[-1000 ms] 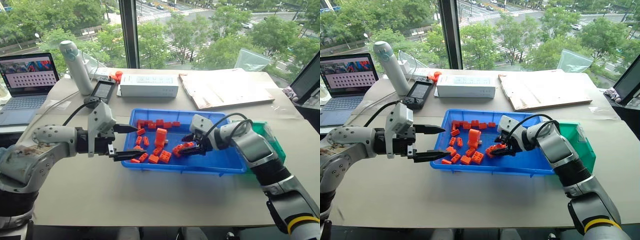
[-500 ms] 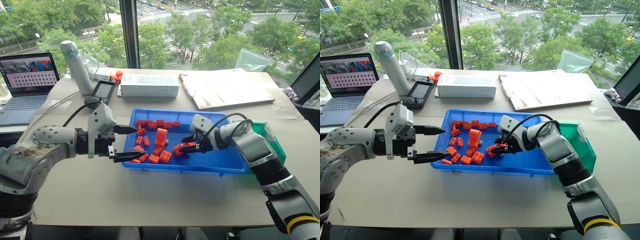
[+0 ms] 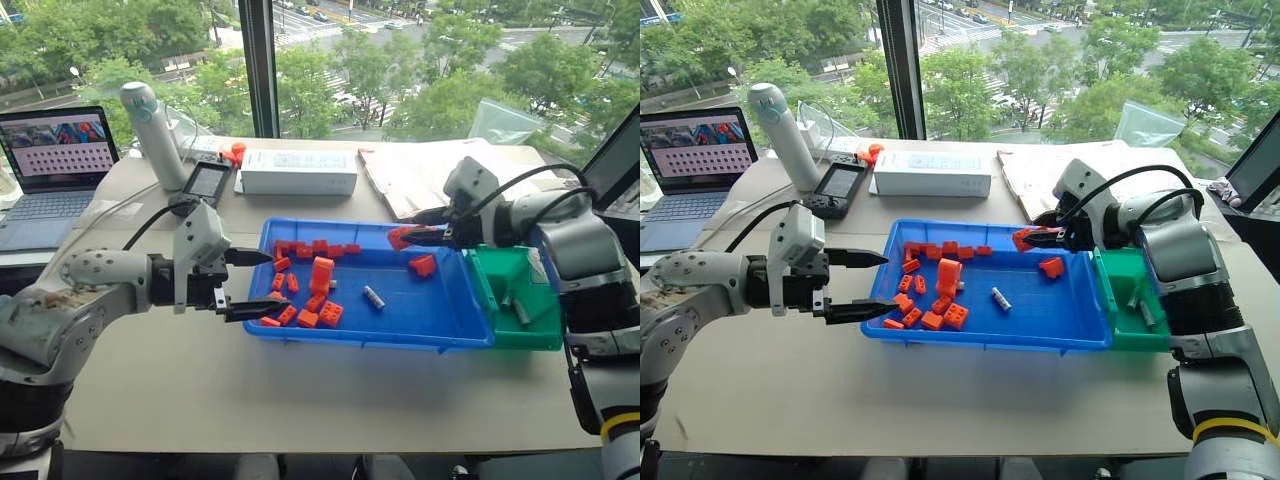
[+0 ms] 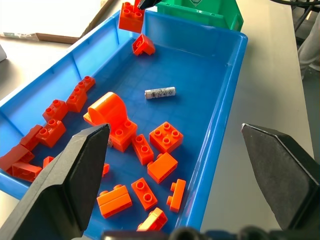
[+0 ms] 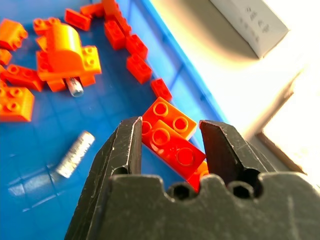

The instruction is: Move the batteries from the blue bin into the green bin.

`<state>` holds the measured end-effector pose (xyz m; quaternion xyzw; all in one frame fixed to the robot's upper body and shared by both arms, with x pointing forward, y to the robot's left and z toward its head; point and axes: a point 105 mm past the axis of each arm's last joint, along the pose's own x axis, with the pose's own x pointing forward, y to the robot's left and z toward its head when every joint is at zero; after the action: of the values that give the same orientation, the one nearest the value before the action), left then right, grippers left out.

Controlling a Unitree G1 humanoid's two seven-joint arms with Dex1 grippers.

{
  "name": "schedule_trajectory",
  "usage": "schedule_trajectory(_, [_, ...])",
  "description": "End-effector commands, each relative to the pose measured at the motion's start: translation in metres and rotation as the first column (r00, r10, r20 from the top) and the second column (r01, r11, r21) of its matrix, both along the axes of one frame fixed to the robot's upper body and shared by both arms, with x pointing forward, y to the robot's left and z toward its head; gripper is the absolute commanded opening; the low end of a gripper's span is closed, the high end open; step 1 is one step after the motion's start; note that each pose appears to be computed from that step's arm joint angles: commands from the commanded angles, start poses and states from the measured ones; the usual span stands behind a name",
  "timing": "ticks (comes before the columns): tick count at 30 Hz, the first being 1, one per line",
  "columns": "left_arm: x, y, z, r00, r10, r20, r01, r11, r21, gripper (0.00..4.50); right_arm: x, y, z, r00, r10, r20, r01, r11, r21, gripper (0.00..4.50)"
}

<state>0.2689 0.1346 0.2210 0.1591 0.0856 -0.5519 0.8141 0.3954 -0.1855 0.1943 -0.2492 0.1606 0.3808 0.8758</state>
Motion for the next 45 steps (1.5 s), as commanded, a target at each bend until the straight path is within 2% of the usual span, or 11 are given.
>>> schedule_trajectory(1, [-0.001, -0.002, 0.01, 0.998, -0.02, 0.055, 0.019, 1.0, 0.011, 4.5, 0.003, 0.001, 0.019, 0.997, -0.005, 0.077, 0.004, 1.0, 0.018, 2.68])
schedule_trajectory(6, [-0.002, -0.001, 0.01, 0.998, -0.02, 0.054, 0.019, 1.0, 0.019, 4.5, -0.008, 0.013, 0.028, 0.993, 0.065, 0.094, -0.065, 0.998, -0.001, 4.26])
schedule_trajectory(8, [-0.002, -0.001, 0.01, 0.998, -0.02, 0.054, 0.019, 1.0, 0.021, 4.5, -0.022, 0.028, 0.027, 0.987, 0.154, 0.055, -0.155, 0.988, 0.009, 4.26])
schedule_trajectory(11, [-0.001, 0.001, 0.011, 0.998, -0.019, 0.055, 0.018, 0.999, 0.028, 4.5, -0.051, 0.058, 0.005, 0.947, 0.316, -0.058, -0.315, 0.949, 0.028, 4.26])
schedule_trajectory(14, [-0.001, 0.001, 0.011, 0.998, -0.021, 0.056, 0.019, 0.999, 0.03, 4.5, -0.063, 0.077, -0.016, 0.926, 0.36, -0.117, -0.356, 0.933, 0.053, 4.26])
schedule_trajectory(22, [-0.001, 0.0, 0.011, 0.998, -0.026, 0.059, 0.024, 0.999, 0.034, 4.5, -0.066, 0.105, -0.056, 0.922, 0.333, -0.196, -0.323, 0.943, 0.083, 4.26])
schedule_trajectory(26, [-0.003, 0.001, 0.011, 0.998, -0.024, 0.057, 0.022, 0.999, 0.038, 4.5, -0.054, 0.092, -0.08, 0.95, 0.247, -0.191, -0.263, 0.963, -0.064, 4.26])
schedule_trajectory(29, [-0.005, 0.0, 0.01, 0.999, -0.032, 0.044, 0.031, 0.999, 0.035, 4.5, -0.049, 0.089, -0.081, 0.957, 0.239, -0.162, -0.257, 0.961, -0.103, 3.59])
schedule_trajectory(31, [-0.005, 0.0, 0.01, 0.999, -0.034, 0.042, 0.033, 0.999, 0.035, 4.5, -0.046, 0.088, -0.079, 0.962, 0.233, -0.145, -0.249, 0.962, -0.107, 2.81])
schedule_trajectory(39, [-0.003, -0.001, 0.009, 0.998, -0.037, 0.043, 0.036, 0.999, 0.031, 4.5, -0.04, 0.079, -0.074, 0.969, 0.216, -0.118, -0.23, 0.966, -0.117, 0.12])
schedule_trajectory(45, [-0.002, -0.003, 0.007, 0.998, -0.042, 0.042, 0.041, 0.999, 0.026, 4.5, -0.037, 0.066, -0.028, 0.977, 0.197, -0.076, -0.197, 0.98, 0.007, 0.05])
